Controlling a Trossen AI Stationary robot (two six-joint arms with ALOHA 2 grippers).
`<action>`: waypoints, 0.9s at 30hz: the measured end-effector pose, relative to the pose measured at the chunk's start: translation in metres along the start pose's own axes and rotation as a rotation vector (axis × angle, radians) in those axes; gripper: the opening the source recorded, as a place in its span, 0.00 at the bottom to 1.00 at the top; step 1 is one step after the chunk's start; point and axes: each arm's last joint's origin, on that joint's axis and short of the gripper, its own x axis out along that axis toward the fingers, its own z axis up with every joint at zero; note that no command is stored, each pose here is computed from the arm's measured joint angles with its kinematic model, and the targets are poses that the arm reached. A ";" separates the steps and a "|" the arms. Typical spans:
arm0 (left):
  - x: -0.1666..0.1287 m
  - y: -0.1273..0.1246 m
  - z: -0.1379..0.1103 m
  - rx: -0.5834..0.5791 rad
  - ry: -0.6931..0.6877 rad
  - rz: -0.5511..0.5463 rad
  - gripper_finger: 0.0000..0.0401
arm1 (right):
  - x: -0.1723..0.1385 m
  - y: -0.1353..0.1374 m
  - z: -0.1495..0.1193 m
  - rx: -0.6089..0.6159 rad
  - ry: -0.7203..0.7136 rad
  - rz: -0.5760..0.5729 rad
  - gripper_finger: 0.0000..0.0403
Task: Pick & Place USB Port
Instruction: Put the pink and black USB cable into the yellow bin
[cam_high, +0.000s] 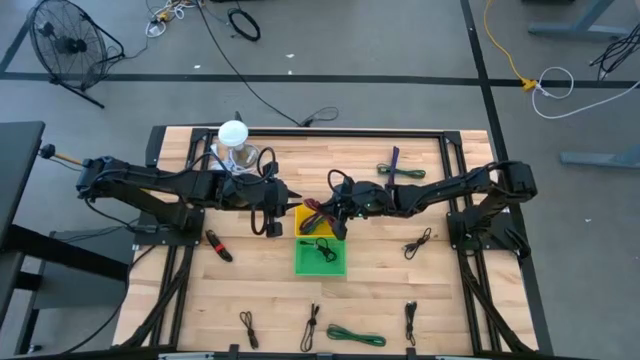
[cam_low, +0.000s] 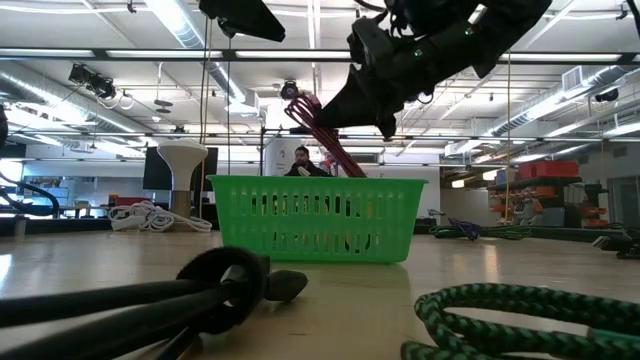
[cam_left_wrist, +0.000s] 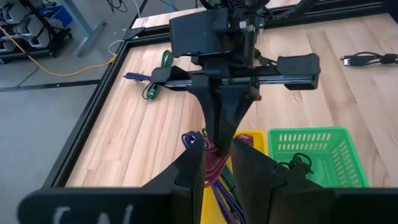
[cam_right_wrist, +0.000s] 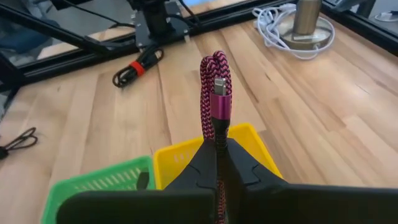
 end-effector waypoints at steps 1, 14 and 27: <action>0.000 0.000 0.000 0.000 0.000 0.000 0.21 | 0.000 0.000 0.000 0.000 0.000 0.001 0.00; 0.000 0.000 -0.002 -0.001 0.016 -0.001 0.21 | 0.000 0.000 -0.005 0.011 0.051 -0.009 0.00; 0.000 0.000 -0.002 0.000 0.021 -0.001 0.21 | 0.000 0.000 -0.006 0.008 0.054 -0.011 0.15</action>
